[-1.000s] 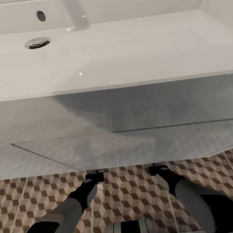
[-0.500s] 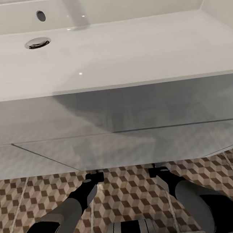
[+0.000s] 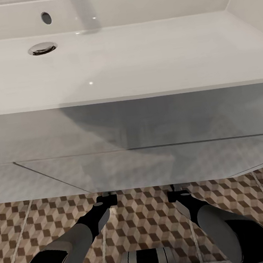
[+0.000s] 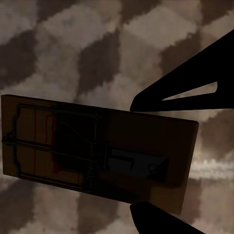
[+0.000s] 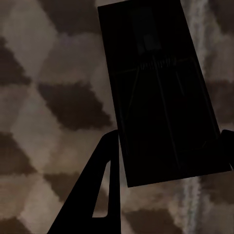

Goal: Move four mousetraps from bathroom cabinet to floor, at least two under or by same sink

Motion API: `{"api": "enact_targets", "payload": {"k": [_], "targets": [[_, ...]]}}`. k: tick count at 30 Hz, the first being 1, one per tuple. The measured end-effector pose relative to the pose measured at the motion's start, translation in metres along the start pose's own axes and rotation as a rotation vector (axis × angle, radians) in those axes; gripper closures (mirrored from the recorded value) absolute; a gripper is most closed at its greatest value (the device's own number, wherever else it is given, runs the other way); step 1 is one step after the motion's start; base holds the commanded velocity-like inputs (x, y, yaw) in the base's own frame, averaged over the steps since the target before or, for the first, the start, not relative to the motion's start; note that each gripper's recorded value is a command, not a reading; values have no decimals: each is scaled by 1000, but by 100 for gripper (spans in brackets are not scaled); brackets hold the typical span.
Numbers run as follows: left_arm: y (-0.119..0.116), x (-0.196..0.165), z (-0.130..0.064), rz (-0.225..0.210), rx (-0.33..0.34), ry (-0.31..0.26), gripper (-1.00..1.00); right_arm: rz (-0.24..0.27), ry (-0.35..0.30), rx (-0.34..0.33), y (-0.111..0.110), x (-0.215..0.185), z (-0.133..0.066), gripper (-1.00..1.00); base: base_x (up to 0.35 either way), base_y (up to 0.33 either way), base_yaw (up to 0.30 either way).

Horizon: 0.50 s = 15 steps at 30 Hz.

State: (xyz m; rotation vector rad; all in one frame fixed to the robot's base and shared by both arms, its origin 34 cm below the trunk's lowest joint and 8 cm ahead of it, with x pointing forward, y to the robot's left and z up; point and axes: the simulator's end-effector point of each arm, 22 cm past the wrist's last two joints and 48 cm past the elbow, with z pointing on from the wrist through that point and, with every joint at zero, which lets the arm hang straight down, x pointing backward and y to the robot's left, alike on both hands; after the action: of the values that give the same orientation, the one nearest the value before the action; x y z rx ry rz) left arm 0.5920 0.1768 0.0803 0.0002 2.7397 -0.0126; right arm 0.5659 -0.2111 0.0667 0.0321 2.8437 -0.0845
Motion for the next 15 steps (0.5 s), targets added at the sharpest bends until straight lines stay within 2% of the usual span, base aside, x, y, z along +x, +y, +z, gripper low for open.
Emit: {"api": "enact_targets", "payload": {"k": [15], "targets": [[0, 0, 0, 0, 0, 0, 100, 2, 1, -17, 1, 1, 0, 100, 0, 0, 0]]}}
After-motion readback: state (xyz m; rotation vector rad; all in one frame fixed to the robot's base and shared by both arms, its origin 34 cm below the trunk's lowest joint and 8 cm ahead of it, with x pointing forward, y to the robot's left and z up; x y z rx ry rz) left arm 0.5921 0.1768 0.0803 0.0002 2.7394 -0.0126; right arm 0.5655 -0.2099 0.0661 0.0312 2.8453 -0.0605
